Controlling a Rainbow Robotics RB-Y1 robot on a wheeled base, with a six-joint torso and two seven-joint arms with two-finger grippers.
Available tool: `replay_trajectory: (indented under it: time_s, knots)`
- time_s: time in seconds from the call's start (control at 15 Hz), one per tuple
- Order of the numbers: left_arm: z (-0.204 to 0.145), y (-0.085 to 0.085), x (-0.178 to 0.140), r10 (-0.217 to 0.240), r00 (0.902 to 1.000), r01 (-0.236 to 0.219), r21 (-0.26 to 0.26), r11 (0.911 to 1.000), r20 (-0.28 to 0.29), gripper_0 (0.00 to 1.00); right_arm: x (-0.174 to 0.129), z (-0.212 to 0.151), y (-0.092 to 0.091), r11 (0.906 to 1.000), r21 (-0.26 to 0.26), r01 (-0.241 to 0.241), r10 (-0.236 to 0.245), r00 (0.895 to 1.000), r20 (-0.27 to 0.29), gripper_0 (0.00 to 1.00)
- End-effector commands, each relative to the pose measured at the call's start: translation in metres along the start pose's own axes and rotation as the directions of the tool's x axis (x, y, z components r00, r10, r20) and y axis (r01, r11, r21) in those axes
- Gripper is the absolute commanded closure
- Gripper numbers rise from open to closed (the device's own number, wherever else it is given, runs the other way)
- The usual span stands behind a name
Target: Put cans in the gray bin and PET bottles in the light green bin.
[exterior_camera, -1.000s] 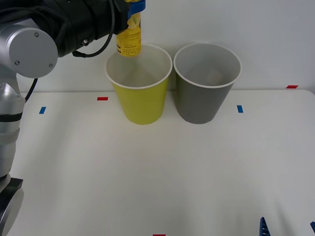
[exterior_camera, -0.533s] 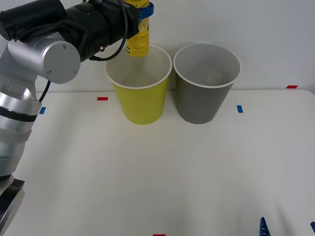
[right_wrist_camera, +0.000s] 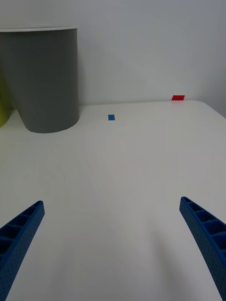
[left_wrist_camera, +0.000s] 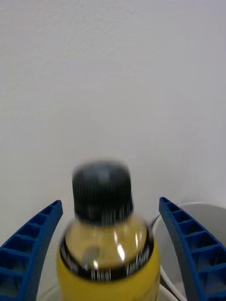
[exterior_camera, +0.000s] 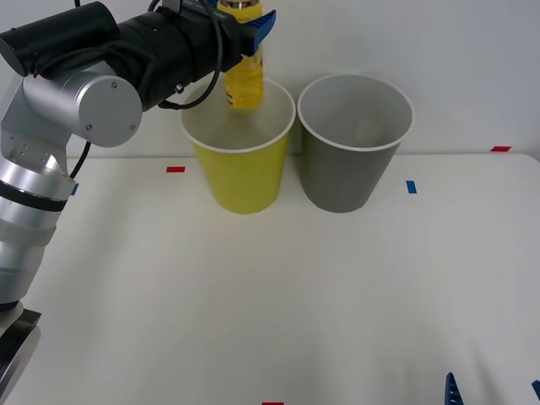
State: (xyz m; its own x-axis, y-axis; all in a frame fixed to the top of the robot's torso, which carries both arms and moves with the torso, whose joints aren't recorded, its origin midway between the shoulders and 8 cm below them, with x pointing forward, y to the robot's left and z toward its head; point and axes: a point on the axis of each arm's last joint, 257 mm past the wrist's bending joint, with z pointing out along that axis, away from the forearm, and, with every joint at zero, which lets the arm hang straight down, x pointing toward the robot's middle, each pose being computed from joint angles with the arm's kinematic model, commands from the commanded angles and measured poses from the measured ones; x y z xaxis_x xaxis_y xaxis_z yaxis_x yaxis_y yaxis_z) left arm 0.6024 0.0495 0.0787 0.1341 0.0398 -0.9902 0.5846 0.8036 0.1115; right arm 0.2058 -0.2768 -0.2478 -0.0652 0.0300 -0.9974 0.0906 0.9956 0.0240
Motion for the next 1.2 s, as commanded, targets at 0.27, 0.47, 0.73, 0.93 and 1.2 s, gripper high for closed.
replay_trajectory:
  time_s: [0.27,0.47,0.73,0.93,1.2]
  knots:
    - [-0.027,0.013,-0.021,0.015,0.9999,-0.015,0.028,0.9995,-0.001,0.00,0.000,0.000,0.000,1.0000,0.000,0.000,0.000,1.000,0.000,0.00]
    - [-0.060,0.016,-0.012,0.004,0.9999,-0.004,0.014,0.9999,0.015,0.00,0.000,0.000,0.000,1.0000,0.000,0.000,0.000,1.000,0.000,0.00]
    - [-0.116,0.020,0.013,0.003,1.0000,-0.003,-0.027,0.9996,0.005,0.00,0.000,0.000,0.000,1.0000,0.000,0.000,0.000,1.000,0.000,0.00]
    - [-0.160,0.017,0.037,-0.004,0.9993,0.003,-0.048,0.9988,-0.036,0.00,0.000,0.000,0.000,1.0000,0.000,0.000,0.000,1.000,0.000,0.00]
    - [-0.208,0.011,0.062,-0.048,0.9979,0.044,-0.099,0.9941,-0.043,0.00,0.000,0.000,0.000,1.0000,0.000,0.000,0.000,1.000,0.000,0.00]
